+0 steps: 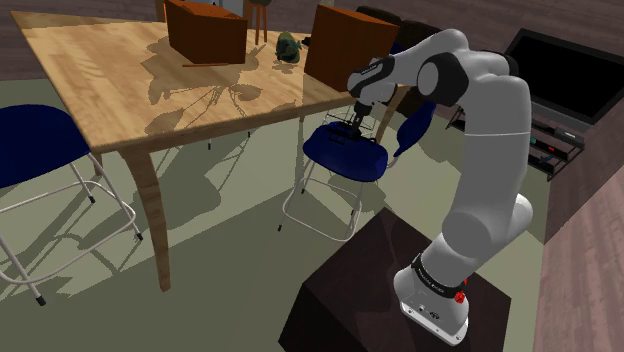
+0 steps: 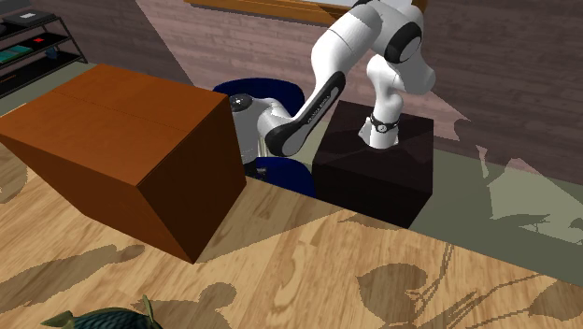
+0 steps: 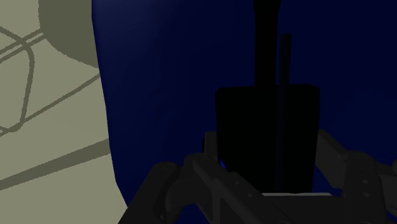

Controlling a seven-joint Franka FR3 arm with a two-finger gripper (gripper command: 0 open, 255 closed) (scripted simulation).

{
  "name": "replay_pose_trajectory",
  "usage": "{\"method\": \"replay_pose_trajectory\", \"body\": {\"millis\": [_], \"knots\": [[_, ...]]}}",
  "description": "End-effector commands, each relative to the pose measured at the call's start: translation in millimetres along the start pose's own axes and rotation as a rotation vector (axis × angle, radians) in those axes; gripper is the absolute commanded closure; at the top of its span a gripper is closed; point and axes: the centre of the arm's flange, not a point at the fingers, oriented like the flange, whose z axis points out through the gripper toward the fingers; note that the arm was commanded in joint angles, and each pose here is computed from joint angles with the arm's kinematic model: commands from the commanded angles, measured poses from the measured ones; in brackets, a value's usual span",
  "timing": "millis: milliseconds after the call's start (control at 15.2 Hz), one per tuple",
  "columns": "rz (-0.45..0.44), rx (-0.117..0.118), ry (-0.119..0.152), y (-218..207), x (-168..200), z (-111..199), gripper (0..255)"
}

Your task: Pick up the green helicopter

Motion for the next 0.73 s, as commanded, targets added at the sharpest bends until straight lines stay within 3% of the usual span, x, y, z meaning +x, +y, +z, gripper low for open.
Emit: {"method": "replay_pose_trajectory", "body": {"millis": [0,198,660], "knots": [[0.006,0.016,-0.017,-1,-6,12,255],[0.006,0.015,-0.017,-5,-1,11,255],[0.006,0.015,-0.017,-2,0,-26,255]]}}
